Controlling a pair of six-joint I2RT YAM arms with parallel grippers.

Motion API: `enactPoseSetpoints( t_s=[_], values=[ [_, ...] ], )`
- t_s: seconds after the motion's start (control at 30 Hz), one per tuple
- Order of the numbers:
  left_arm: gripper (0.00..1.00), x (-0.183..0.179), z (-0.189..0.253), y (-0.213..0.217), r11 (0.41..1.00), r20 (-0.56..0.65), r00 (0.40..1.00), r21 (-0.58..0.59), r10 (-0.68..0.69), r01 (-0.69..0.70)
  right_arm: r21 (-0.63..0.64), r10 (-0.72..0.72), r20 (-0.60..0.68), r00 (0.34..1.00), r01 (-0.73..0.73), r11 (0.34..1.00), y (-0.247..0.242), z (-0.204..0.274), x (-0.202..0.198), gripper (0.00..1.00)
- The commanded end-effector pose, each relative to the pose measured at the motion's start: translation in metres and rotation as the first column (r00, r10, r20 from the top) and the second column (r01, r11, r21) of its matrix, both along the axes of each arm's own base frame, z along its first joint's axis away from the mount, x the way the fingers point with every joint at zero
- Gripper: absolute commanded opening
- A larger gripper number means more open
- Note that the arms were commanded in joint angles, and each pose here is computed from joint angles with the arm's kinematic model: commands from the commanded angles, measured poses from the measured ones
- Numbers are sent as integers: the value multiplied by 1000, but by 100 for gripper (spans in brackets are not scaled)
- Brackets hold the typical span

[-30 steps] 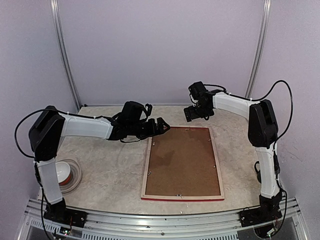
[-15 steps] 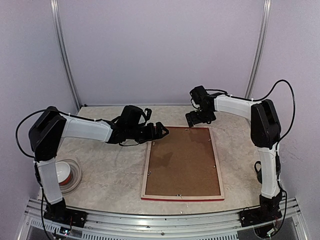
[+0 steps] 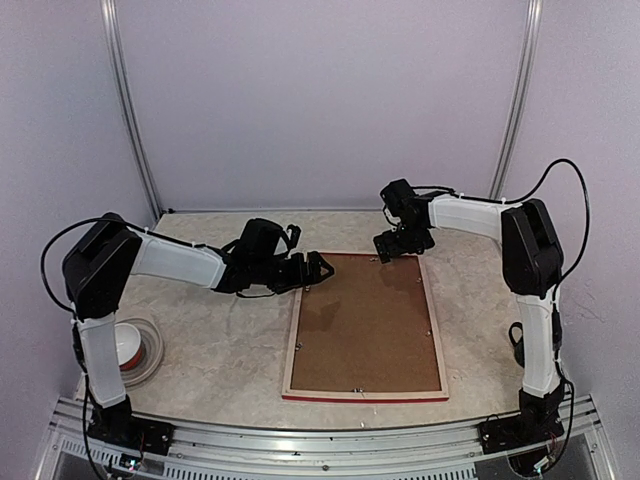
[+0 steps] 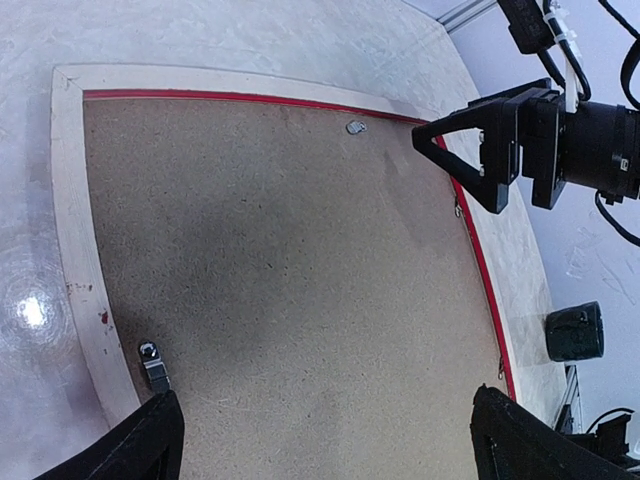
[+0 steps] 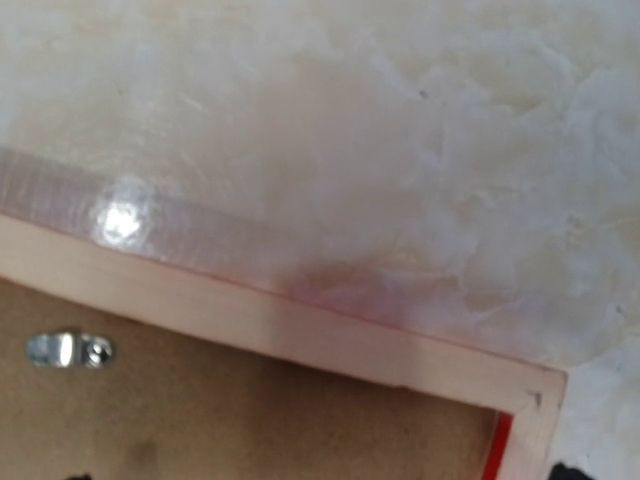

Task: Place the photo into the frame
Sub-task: Press the fastener onto the backboard.

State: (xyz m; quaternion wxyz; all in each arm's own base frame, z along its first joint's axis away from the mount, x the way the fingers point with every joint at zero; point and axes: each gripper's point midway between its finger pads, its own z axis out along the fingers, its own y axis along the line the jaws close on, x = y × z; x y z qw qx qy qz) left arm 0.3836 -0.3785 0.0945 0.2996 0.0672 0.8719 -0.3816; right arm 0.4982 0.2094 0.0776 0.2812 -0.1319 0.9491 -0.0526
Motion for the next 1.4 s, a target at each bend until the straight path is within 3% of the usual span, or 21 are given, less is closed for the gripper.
enactPoseSetpoints(
  t_s=[0.0,0.83,1.37],
  values=[
    [99,-2,-9,-3,1000,-8,1000,-21,-14,14,-10,-13,22,1000,13,1000,-10,12,-1,99],
    [98,-14,-16,-20,996,-26,998,-62,-60,58,-11,-41,25,999,41,999,-4,6,30,99],
    [98,-11,-17,-28,996,-38,997,-68,-66,63,-26,43,-32,999,-44,999,9,-26,12,99]
  ],
)
